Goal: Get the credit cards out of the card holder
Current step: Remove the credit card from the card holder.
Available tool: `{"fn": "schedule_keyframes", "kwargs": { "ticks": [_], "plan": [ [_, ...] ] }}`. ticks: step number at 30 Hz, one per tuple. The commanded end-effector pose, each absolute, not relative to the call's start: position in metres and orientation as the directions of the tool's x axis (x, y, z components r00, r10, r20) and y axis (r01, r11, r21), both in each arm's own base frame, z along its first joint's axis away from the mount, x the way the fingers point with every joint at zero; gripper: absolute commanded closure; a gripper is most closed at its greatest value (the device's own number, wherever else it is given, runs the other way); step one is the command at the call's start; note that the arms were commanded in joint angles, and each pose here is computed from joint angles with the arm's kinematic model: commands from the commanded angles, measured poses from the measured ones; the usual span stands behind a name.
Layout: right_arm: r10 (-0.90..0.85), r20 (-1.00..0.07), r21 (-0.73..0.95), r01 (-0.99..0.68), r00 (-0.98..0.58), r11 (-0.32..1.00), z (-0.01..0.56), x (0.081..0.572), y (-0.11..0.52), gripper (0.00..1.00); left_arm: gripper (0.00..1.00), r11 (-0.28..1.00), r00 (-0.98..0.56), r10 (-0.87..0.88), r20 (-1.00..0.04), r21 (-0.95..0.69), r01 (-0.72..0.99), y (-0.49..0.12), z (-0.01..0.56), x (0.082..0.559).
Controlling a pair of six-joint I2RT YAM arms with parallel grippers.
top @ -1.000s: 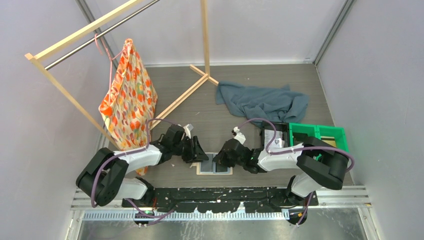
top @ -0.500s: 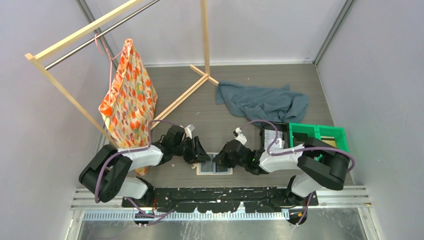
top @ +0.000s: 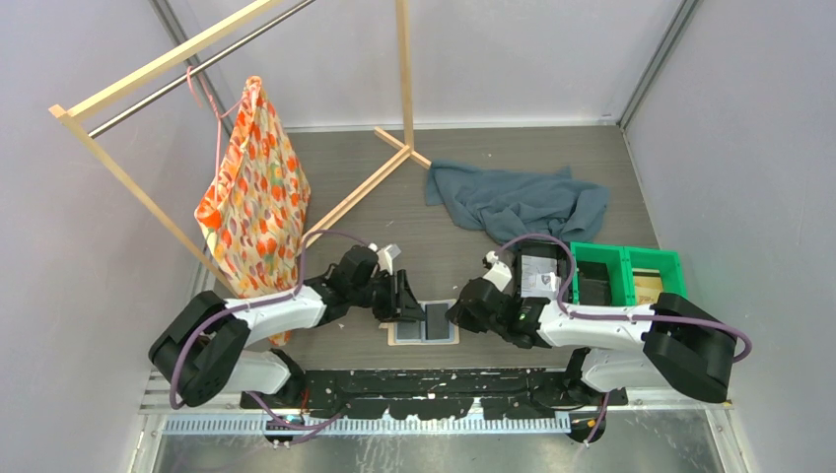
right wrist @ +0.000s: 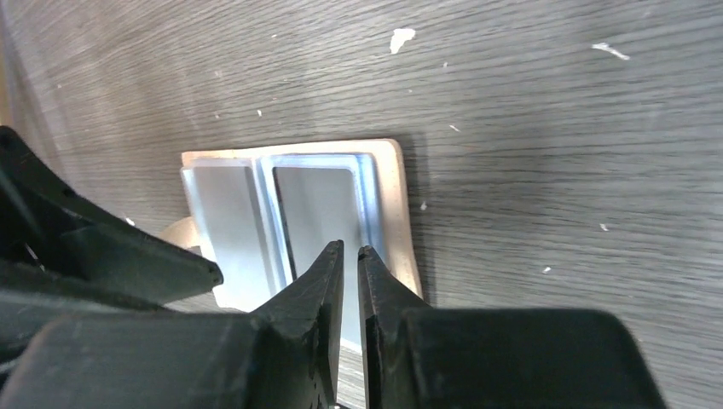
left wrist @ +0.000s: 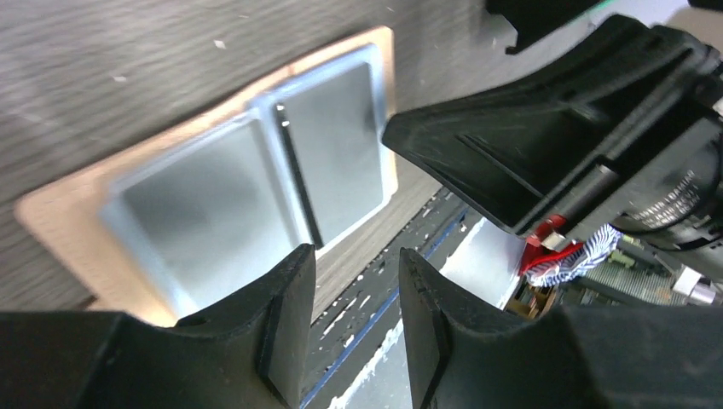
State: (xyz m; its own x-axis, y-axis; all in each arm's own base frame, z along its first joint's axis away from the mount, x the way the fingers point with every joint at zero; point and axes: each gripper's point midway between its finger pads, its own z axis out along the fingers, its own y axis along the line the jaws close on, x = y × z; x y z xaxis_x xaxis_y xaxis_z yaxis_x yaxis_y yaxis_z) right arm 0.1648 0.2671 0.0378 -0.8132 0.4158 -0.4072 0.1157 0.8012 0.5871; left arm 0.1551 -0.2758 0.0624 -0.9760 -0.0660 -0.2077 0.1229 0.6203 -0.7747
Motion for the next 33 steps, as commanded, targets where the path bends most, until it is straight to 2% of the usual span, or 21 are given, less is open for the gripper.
{"fn": "schedule_keyframes", "kwargs": {
  "ticks": [1,8,16,23,33],
  "plan": [
    [0.416,-0.45,0.55,0.122,-0.79,0.826,0.036,0.172,0.255,0.83,0.58,0.548,-0.972,-0.081,-0.221,-0.824,0.142,-0.301,0.079,0.161],
    [0.4,-0.436,0.554,0.11,-0.806,0.825,0.033,0.168,0.257,0.83,0.58,0.554,-0.981,-0.07,-0.178,-0.825,0.11,-0.311,0.061,0.158],
    [0.411,-0.444,0.628,0.051,-0.796,0.777,0.05,0.169,0.264,0.85,0.57,0.631,-0.979,-0.089,-0.185,-0.77,0.088,-0.299,0.045,0.161],
    [0.413,-0.46,0.653,0.017,-0.786,0.757,0.063,0.172,0.269,0.84,0.57,0.646,-0.98,-0.096,-0.173,-0.76,0.071,-0.297,0.037,0.161],
    [0.391,-0.423,0.618,0.055,-0.817,0.784,0.033,0.167,0.271,0.84,0.57,0.641,-0.98,-0.097,-0.172,-0.764,0.071,-0.299,0.039,0.162]
  ]
}}
